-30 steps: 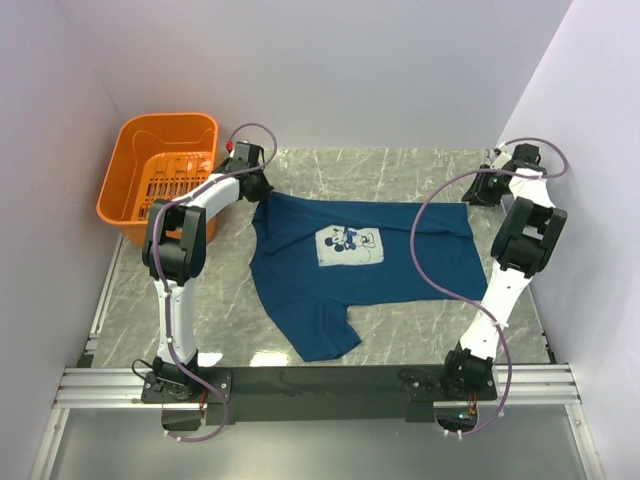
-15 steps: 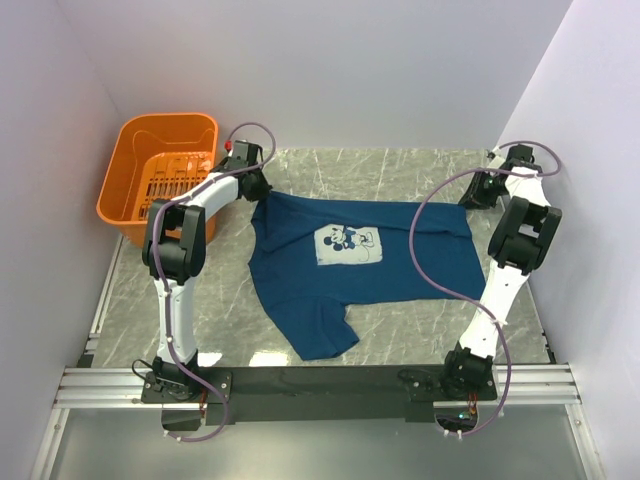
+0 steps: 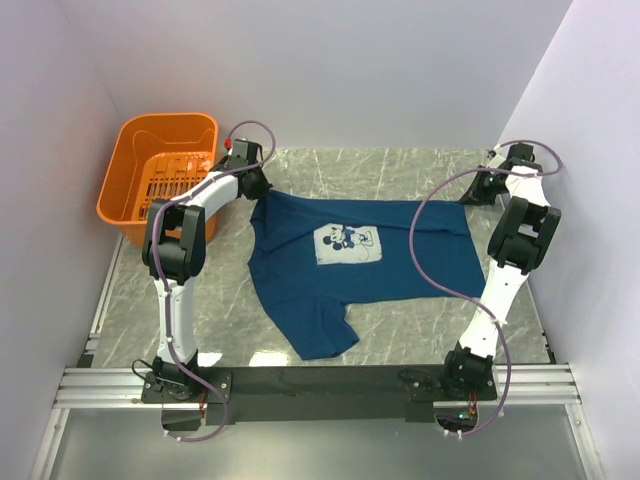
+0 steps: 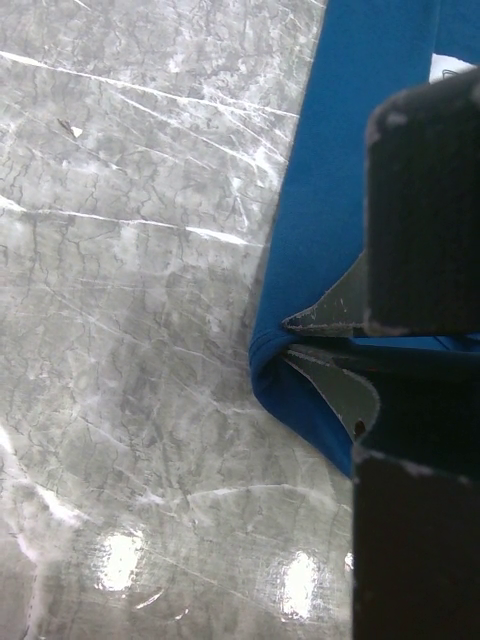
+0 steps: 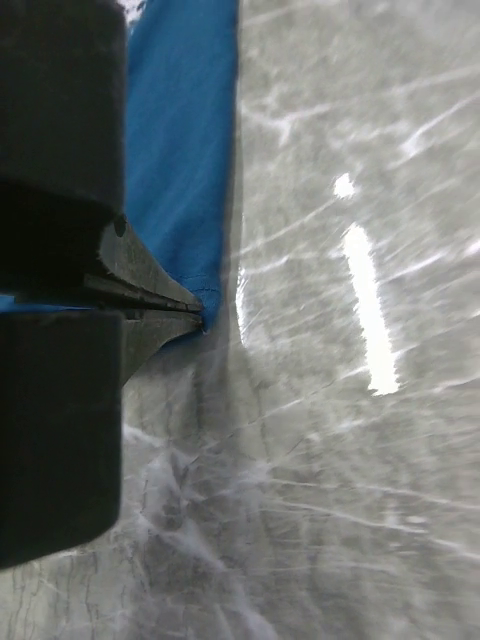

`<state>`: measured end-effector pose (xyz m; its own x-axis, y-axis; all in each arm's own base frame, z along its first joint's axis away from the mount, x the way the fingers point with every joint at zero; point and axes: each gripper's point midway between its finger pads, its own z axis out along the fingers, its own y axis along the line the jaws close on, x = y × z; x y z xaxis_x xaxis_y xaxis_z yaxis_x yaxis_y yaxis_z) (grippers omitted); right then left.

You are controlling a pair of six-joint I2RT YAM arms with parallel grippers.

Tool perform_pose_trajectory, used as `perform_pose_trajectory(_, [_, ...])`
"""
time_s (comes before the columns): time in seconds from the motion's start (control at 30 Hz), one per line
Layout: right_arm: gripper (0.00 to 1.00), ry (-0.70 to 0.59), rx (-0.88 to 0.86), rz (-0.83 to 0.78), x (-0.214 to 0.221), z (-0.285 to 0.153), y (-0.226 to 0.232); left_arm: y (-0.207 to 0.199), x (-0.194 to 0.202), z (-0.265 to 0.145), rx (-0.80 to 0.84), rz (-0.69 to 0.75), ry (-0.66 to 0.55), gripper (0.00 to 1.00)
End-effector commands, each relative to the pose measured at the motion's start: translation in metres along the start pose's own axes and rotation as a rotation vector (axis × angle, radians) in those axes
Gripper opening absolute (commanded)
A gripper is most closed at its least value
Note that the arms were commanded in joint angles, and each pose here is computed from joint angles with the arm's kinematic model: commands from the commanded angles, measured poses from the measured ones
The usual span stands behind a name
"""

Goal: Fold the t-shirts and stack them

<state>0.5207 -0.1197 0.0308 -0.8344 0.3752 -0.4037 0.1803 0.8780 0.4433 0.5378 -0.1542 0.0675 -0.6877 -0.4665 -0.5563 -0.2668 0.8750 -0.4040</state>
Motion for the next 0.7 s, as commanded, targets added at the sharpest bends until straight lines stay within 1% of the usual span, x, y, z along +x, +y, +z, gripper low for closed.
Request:
perform_pose_trajectory(0.0, [0.00, -0.144, -0.041, -0.037, -0.048, -0.028, 0.020, -0.010, -0.020, -0.004, 0.028, 0.003, -0.041, 0.08])
perform_pose_trajectory(0.33, [0.00, -0.264, -0.042, -0.033, -0.087, -0.035, 0.025, -0.012, -0.025, 0.004, 0.027, -0.019, -0.046, 0.07])
perform_pose_trajectory(0.53, [0.00, -0.356, -0.013, -0.029, -0.114, -0.036, 0.022, -0.026, -0.037, 0.014, 0.054, -0.040, -0.059, 0.08])
perform_pose_trajectory(0.57, [0.02, -0.377, -0.014, -0.036, -0.120, -0.038, 0.024, -0.031, -0.040, 0.014, 0.070, -0.043, -0.060, 0.10])
perform_pose_trajectory(0.6, [0.07, -0.390, -0.009, -0.030, -0.123, -0.039, 0.023, -0.038, -0.047, 0.013, 0.087, -0.044, -0.075, 0.21])
perform_pose_trajectory(0.63, [0.13, -0.403, -0.008, -0.031, -0.126, -0.042, 0.025, -0.040, -0.048, 0.015, 0.094, -0.045, -0.076, 0.25])
perform_pose_trajectory(0.67, [0.25, -0.423, -0.009, -0.042, -0.131, -0.046, 0.027, -0.047, -0.058, 0.011, 0.109, -0.051, -0.097, 0.30])
